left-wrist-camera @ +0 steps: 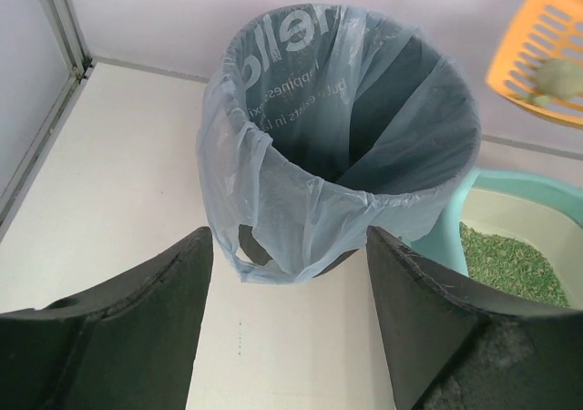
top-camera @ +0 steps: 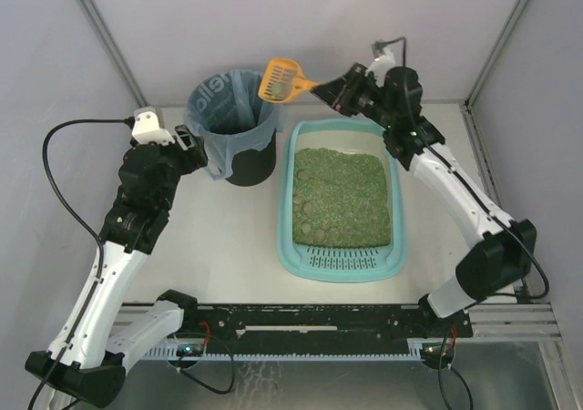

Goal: Clean the litter box

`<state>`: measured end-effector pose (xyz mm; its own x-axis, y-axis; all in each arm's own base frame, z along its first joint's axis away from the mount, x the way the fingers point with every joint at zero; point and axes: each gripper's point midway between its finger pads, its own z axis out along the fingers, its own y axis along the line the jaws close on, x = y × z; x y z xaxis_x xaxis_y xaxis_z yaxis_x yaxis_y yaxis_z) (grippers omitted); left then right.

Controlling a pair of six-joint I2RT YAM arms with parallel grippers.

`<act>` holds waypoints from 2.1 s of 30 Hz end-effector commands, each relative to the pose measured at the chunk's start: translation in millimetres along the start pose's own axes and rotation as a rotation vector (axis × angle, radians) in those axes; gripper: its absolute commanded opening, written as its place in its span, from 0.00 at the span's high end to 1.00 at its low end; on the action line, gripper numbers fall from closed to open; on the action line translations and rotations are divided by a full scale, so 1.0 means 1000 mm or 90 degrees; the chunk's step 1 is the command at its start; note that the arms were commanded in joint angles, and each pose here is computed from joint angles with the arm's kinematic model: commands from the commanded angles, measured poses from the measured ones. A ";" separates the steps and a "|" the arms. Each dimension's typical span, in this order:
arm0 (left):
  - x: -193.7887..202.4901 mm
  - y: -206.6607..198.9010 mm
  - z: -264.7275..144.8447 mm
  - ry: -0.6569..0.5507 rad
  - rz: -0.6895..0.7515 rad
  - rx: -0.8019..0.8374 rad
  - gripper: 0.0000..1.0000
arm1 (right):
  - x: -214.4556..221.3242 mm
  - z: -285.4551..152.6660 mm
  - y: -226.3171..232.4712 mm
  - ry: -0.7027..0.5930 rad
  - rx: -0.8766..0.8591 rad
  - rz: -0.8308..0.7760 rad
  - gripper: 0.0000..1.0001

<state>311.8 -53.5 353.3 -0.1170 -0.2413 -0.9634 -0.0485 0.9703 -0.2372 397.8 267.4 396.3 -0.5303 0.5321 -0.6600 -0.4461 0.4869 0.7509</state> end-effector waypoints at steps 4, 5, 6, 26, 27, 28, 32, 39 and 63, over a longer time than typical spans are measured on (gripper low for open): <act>-0.004 -0.002 0.000 -0.018 -0.018 0.011 0.27 | -0.002 0.048 0.003 0.029 0.071 -0.267 1.00; -0.004 -0.002 0.000 -0.018 -0.018 0.012 0.27 | -0.005 0.052 0.008 0.024 0.077 -0.297 1.00; -0.004 -0.002 0.000 -0.019 -0.017 0.011 0.27 | -0.003 0.056 0.008 0.024 0.084 -0.327 1.00; -0.001 -0.004 0.003 -0.009 -0.020 0.020 0.27 | -0.007 0.028 0.090 -0.172 0.093 -0.786 1.00; -0.001 -0.005 0.003 -0.009 -0.021 0.021 0.27 | -0.011 0.022 0.095 -0.187 0.089 -0.786 1.00; -0.001 -0.005 0.003 -0.009 -0.021 0.021 0.27 | -0.015 0.014 0.100 -0.202 0.086 -0.783 1.00; 0.000 -0.005 0.003 -0.008 -0.019 0.023 0.27 | -0.033 -0.030 0.120 -0.267 0.057 -0.732 1.00; 0.005 -0.006 0.007 0.011 -0.010 0.020 0.28 | -0.032 -0.098 0.100 -0.272 0.014 -0.565 1.00; 0.042 -0.063 0.009 0.093 0.053 0.125 0.28 | 0.111 -0.180 -0.099 0.218 0.271 -0.119 1.00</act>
<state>318.5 -122.9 311.3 -0.2877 -0.1481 -0.9462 0.1354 0.9717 -0.1933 275.4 142.2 272.0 -0.5476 0.2066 -0.8108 -0.2658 0.8759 0.4027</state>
